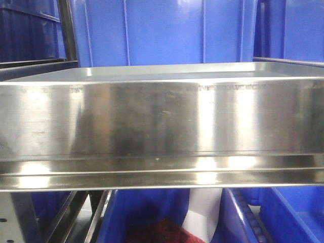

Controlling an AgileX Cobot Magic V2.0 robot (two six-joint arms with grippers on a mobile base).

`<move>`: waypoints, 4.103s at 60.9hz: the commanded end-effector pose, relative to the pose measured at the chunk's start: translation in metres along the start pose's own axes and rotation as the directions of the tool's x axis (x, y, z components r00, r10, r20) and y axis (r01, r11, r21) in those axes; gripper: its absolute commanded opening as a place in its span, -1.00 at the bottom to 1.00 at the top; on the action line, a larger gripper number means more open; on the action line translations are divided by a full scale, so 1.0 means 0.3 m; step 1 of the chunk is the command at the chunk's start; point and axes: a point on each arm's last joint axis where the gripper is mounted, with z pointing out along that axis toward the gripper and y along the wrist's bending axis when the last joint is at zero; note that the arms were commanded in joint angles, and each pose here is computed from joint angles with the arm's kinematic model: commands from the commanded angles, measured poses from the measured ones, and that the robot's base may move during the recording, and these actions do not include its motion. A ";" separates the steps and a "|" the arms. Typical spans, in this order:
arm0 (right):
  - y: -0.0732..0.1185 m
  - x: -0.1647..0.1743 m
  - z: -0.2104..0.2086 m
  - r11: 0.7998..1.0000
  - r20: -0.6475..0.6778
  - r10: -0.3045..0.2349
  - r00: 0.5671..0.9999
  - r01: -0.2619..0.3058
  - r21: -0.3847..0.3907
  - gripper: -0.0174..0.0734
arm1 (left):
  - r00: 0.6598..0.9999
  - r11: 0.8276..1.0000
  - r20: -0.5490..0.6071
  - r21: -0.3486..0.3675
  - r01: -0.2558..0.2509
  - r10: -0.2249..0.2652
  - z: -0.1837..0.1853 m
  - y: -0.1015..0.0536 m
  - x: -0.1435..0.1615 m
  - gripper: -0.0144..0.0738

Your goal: Grab orange capacitor from left shelf to right conveyor

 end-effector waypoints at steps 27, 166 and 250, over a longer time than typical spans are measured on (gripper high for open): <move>0.023 0.132 -0.129 0.973 0.141 -0.076 0.987 0.104 -0.204 -0.49 | 0.996 1.000 0.088 -0.003 0.005 -0.005 0.001 0.001 -0.034 -0.91; 0.006 0.178 -0.116 0.983 0.080 -0.090 0.993 0.102 -0.153 -0.49 | 0.996 1.000 0.088 -0.003 0.005 -0.005 0.001 0.001 -0.034 -0.91; 0.008 0.177 -0.117 0.982 0.085 -0.090 0.992 0.103 -0.160 -0.49 | 0.996 1.000 0.088 -0.003 0.005 -0.005 0.001 0.001 -0.034 -0.91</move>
